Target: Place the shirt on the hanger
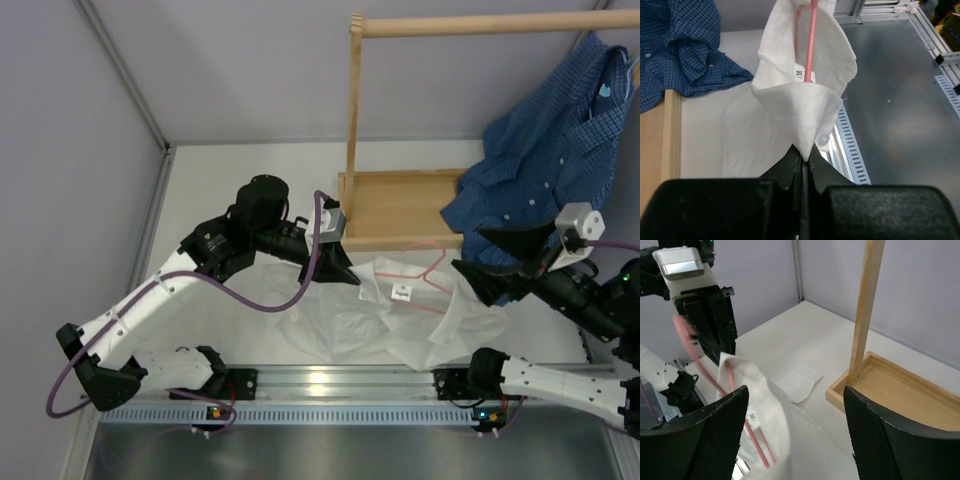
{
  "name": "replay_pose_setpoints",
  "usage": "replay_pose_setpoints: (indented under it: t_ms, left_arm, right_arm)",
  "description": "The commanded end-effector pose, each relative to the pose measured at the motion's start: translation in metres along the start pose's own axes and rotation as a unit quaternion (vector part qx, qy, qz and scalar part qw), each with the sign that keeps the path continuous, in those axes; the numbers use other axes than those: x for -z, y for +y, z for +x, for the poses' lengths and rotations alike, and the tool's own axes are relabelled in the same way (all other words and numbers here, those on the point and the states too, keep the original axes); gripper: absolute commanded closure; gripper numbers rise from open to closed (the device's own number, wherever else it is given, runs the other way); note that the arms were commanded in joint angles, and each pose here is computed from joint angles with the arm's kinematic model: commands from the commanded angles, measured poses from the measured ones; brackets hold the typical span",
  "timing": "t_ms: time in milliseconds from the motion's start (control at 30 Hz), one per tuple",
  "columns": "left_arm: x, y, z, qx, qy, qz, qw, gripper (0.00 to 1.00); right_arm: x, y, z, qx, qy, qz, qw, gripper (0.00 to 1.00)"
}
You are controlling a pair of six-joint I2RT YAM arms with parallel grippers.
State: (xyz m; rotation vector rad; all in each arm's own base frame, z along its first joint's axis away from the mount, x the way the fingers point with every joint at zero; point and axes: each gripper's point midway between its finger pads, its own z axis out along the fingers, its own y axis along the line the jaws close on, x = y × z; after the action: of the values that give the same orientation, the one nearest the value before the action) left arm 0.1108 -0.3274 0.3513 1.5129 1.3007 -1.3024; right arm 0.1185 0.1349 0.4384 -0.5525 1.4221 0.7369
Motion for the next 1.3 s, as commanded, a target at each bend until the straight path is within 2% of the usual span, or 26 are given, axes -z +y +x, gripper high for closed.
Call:
replay_pose_setpoints:
  t_ms: [0, 67, 167, 267, 533, 633, 667, 733, 767, 933, 1033, 1067, 1100, 1267]
  left_arm:
    - [0.018, -0.031, -0.03, -0.051, -0.031, 0.049, 0.997, 1.0]
    - [0.022, -0.034, -0.034, -0.054, -0.035, 0.049, 0.997, 1.0]
    - [0.026, -0.035, -0.044, -0.051, -0.043, 0.052, 0.996, 1.0]
    - [0.025, -0.036, -0.051, -0.041, -0.046, 0.061, 0.996, 1.0]
    - [0.027, -0.038, -0.062, -0.04, -0.053, 0.067, 0.996, 1.0]
    - [0.026, -0.036, -0.064, -0.036, -0.053, 0.064, 0.996, 1.0]
    - [0.026, -0.036, -0.064, -0.035, -0.053, 0.064, 0.996, 1.0]
    - [0.026, -0.035, -0.064, -0.034, -0.053, 0.065, 0.996, 1.0]
    - [0.025, -0.035, -0.063, -0.031, -0.052, 0.067, 0.996, 1.0]
    - [0.026, -0.035, -0.065, -0.033, -0.053, 0.061, 0.996, 1.0]
    - [0.029, -0.035, -0.068, -0.037, -0.056, 0.053, 0.996, 1.0]
    - [0.029, -0.036, -0.069, -0.038, -0.056, 0.052, 0.996, 1.0]
    - [0.03, -0.034, -0.07, -0.039, -0.057, 0.043, 0.997, 1.0]
    - [0.033, -0.028, -0.076, -0.04, -0.06, 0.016, 0.997, 1.0]
  right_arm:
    - [0.042, -0.004, 0.009, 0.058, 0.036, -0.04, 0.997, 0.27]
    - [0.065, 0.013, 0.03, 0.074, 0.083, -0.113, 0.987, 0.26]
    - [0.085, 0.029, 0.059, 0.081, 0.145, -0.18, 0.97, 0.23]
    - [0.088, 0.026, 0.085, 0.086, 0.204, -0.175, 0.959, 0.23]
    - [0.07, 0.037, 0.098, 0.098, 0.237, -0.193, 0.947, 0.26]
    - [0.055, 0.052, 0.094, 0.1, 0.23, -0.225, 0.942, 0.32]
    - [0.052, 0.053, 0.091, 0.104, 0.222, -0.226, 0.943, 0.37]
    - [0.038, 0.053, 0.074, 0.106, 0.183, -0.211, 0.954, 0.44]
    - [0.033, 0.051, 0.067, 0.101, 0.169, -0.2, 0.96, 0.54]
    - [0.023, 0.047, 0.037, 0.089, 0.103, -0.174, 0.975, 0.67]
    - [0.022, 0.044, 0.036, 0.079, 0.092, -0.16, 0.98, 0.83]
    - [0.02, 0.04, 0.035, 0.08, 0.089, -0.148, 0.982, 0.97]
    - [0.019, 0.037, 0.036, 0.079, 0.089, -0.14, 0.983, 1.0]
    - [0.022, 0.035, 0.035, 0.077, 0.086, -0.136, 0.984, 1.0]
